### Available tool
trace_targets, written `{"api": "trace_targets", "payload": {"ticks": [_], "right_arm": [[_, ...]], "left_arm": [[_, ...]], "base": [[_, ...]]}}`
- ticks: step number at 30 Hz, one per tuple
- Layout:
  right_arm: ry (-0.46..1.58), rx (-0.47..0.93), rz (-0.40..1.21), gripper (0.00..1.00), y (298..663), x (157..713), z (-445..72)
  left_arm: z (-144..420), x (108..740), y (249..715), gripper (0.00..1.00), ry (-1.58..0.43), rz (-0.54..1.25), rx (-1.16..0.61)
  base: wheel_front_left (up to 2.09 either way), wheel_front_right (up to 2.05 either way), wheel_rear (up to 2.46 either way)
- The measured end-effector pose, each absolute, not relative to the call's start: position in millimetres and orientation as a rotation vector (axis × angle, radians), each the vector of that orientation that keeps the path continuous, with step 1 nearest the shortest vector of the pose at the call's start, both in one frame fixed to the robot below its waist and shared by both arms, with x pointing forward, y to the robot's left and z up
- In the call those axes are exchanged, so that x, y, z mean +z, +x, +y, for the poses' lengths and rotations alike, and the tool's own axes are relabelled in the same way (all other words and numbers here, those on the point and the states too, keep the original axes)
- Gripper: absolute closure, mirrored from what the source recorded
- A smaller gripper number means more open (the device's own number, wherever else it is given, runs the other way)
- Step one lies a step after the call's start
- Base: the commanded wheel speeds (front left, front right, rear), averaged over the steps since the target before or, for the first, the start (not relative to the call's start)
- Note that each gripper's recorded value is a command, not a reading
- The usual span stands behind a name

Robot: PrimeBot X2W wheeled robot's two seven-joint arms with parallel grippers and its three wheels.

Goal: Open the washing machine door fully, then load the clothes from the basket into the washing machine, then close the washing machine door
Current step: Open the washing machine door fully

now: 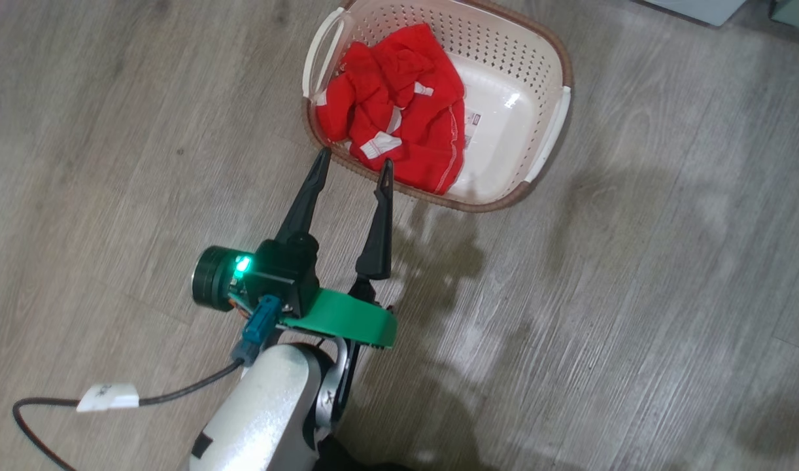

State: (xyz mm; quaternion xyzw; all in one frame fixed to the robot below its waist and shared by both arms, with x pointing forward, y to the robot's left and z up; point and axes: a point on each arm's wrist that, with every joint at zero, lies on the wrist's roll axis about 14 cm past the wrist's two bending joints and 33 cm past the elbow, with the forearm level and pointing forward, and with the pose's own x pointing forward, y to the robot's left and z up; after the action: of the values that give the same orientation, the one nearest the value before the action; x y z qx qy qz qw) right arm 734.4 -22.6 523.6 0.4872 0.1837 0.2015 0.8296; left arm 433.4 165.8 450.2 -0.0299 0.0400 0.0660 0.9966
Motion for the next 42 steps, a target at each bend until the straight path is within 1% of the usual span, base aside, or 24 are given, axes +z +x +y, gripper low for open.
{"api": "trace_targets", "payload": {"ticks": [6, 11, 22, 26, 31, 36, 37, 38, 39, 42], "right_arm": [[1.072, 0.457, 0.389, 1.0, 739, 535, -16], [1.086, 0.472, 0.431, 1.0, 736, 533, -14], [1.084, 0.53, 0.547, 1.0, 714, 532, -2], [1.087, 0.536, 0.598, 1.0, 698, 523, 1], [1.067, 0.545, 0.669, 1.0, 670, 510, 9], [1.037, 0.556, 0.725, 1.0, 637, 504, 19], [1.037, 0.556, 0.725, 1.0, 637, 504, 19], [1.02, 0.566, 0.739, 1.0, 624, 503, 24], [1.02, 0.566, 0.739, 1.0, 624, 503, 24], [1.02, 0.582, 0.762, 1.0, 605, 504, 33]], "left_arm": [[168, 450, 433, 0.0, -0.056, 0.082, 0.139], [167, 453, 434, 0.0, -0.058, 0.072, 0.134], [166, 468, 432, 0.0, -0.063, 0.033, 0.129], [168, 480, 429, 0.0, -0.061, 0.004, 0.138], [176, 498, 419, 0.0, -0.046, -0.042, 0.161], [183, 511, 400, 0.0, -0.048, -0.068, 0.19], [183, 511, 400, 0.0, -0.048, -0.068, 0.19], [184, 515, 392, 0.0, -0.04, -0.077, 0.195], [184, 515, 392, 0.0, -0.04, -0.077, 0.195], [189, 523, 380, 0.0, -0.043, -0.097, 0.214]], "base": [[0.0, 0.0, 0.0], [0.0, 0.0, 0.0], [0.0, 0.0, 0.0], [0.0, 0.0, 0.0], [0.0, 0.0, 0.0], [0.0, 0.0, 0.0], [0.0, 0.0, 0.0], [0.0, 0.0, 0.0], [0.0, 0.0, 0.0], [0.0, 0.0, 0.0]]}}
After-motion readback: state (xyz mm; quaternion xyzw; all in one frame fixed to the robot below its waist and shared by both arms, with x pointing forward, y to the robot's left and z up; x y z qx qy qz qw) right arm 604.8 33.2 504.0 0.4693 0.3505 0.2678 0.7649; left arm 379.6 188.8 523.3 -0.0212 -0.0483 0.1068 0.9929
